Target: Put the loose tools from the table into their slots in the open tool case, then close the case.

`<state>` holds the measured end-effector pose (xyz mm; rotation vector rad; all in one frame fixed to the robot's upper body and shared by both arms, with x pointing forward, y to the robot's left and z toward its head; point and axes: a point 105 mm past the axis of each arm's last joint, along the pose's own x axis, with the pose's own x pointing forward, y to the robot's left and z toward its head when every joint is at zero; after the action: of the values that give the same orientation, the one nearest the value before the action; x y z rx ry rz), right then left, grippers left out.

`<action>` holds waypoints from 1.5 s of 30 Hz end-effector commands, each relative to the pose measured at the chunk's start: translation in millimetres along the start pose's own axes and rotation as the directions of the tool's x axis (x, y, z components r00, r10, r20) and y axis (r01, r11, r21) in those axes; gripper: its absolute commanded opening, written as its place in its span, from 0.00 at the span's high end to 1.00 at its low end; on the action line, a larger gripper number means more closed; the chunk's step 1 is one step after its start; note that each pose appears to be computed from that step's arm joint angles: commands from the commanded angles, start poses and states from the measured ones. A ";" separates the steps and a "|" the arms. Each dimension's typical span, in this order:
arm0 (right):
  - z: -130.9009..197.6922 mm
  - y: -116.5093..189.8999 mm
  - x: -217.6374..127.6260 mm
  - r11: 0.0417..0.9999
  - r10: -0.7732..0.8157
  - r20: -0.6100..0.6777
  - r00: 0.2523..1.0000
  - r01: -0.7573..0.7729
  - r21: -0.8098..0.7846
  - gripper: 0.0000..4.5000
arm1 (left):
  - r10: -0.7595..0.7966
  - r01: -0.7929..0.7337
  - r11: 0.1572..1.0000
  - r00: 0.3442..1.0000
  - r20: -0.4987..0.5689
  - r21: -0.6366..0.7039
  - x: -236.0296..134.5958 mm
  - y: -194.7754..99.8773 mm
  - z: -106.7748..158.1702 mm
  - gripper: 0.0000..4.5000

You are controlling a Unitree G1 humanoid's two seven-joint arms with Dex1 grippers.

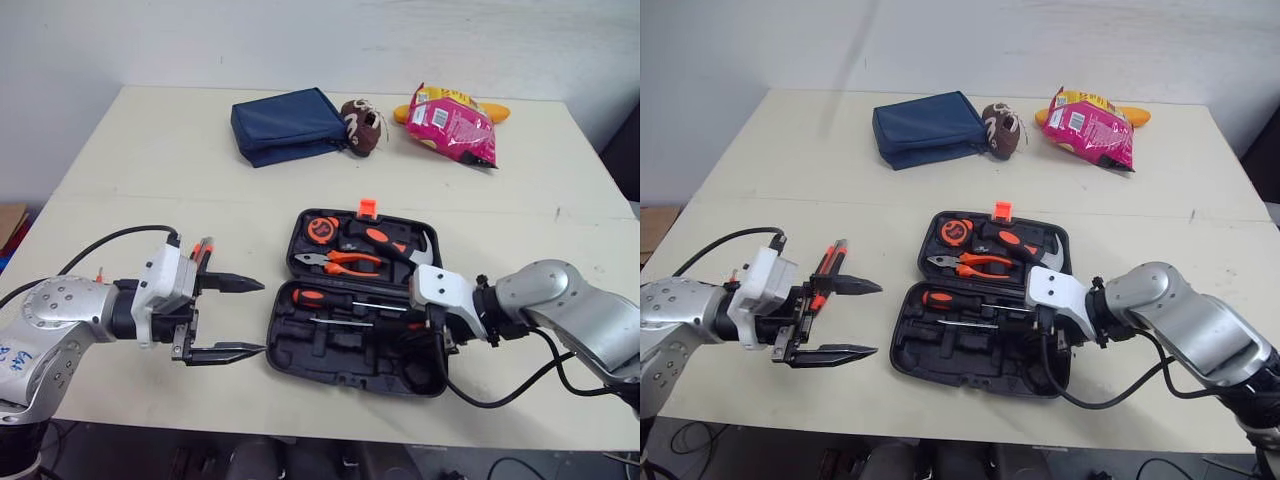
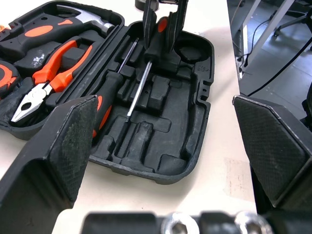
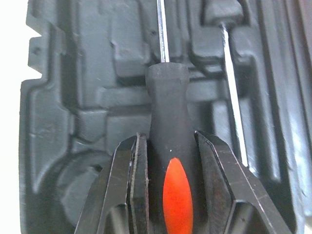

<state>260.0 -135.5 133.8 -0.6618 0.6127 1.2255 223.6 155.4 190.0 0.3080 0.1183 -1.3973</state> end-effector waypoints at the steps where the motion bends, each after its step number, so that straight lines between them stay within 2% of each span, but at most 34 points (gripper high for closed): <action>1: 4.5 -3.5 1.0 1.000 -0.021 0.016 1.000 0.021 0.002 0.77 | -0.015 0.015 0.999 1.000 0.012 0.031 2.1 -1.9 7.7 0.00; 11: -2.6 -11.5 -0.9 0.999 -0.032 -0.020 0.999 0.033 0.021 0.77 | -0.014 0.014 1.000 1.000 0.008 0.022 -3.4 1.7 5.7 0.00; 19: -9.7 -6.4 3.4 0.999 -0.011 -0.045 0.999 0.012 0.035 0.77 | -0.012 0.012 1.000 1.000 0.007 0.021 -4.4 0.8 3.4 0.00; 23: -13.5 3.8 1.0 0.999 0.050 -0.071 0.996 -0.050 0.007 0.77 | -0.008 0.008 1.000 1.000 0.007 0.023 -4.5 0.1 2.8 0.00; 45: -4.1 5.3 13.5 0.997 0.034 -0.040 0.999 -0.032 0.063 0.77 | 0.000 0.000 1.000 1.000 0.007 0.017 3.0 -7.2 0.4 0.00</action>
<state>263.2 -132.8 126.4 -0.6295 0.6723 1.2018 221.7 156.3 184.5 0.3016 0.1246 -1.3835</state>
